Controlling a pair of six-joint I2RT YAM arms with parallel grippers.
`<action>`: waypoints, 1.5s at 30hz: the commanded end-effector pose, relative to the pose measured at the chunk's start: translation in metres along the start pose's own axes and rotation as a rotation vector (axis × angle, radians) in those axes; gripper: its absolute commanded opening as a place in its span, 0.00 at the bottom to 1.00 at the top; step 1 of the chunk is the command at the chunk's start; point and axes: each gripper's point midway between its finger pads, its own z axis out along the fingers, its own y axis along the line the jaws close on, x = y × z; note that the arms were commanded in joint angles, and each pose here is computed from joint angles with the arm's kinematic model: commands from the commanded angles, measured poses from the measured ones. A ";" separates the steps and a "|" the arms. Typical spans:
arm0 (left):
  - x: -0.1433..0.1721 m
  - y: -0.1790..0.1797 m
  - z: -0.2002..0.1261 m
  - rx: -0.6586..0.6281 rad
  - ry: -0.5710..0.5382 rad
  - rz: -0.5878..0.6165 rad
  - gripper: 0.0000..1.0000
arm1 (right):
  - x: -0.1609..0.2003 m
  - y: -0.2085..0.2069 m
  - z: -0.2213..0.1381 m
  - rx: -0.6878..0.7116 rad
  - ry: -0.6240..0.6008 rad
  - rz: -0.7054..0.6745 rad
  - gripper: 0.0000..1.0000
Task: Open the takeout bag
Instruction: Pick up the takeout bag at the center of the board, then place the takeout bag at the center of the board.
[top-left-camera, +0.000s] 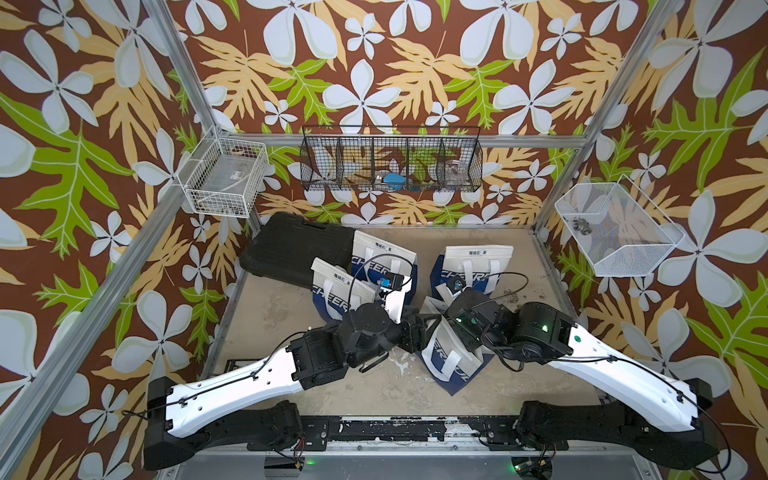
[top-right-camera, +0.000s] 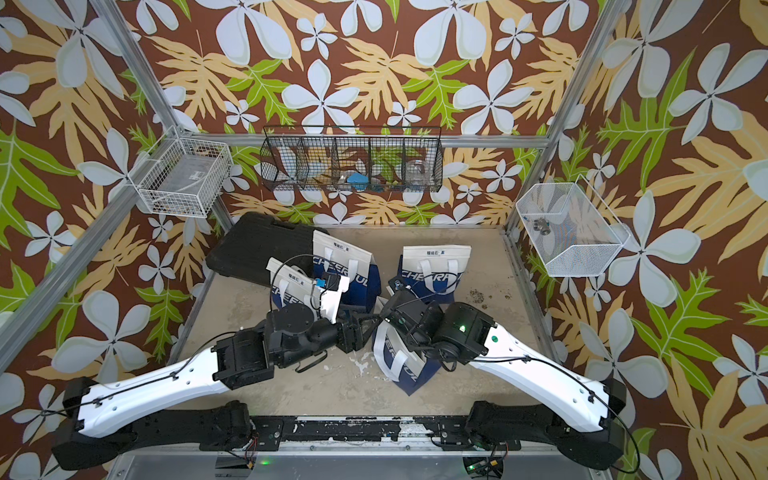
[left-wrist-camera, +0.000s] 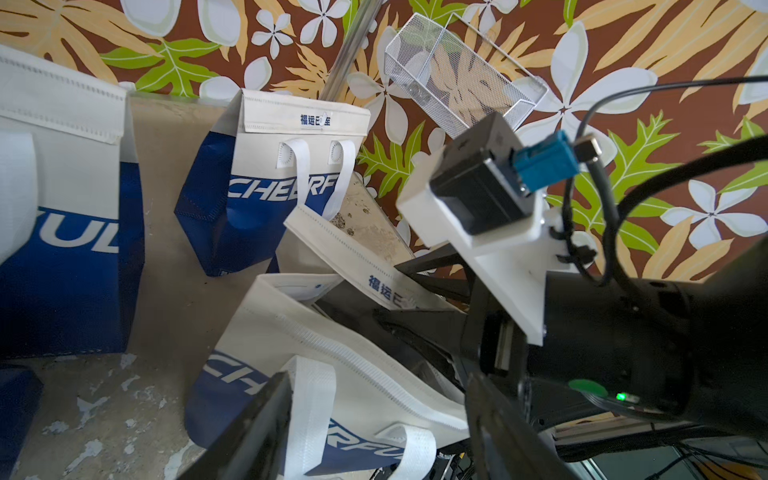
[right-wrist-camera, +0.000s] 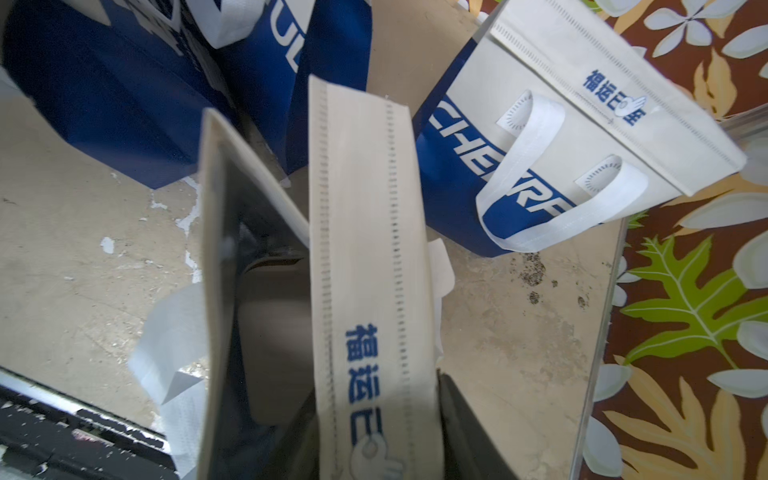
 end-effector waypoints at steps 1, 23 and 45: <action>-0.005 -0.014 0.005 0.032 -0.013 -0.025 0.68 | -0.003 -0.018 -0.007 0.086 -0.018 0.027 0.15; -0.009 -0.028 -0.019 -0.078 -0.039 0.035 0.67 | -0.022 -0.157 -0.043 0.177 -0.161 0.562 0.00; -0.048 0.121 -0.068 -0.392 -0.086 -0.023 0.71 | 0.046 -0.251 0.026 0.336 0.049 0.821 0.00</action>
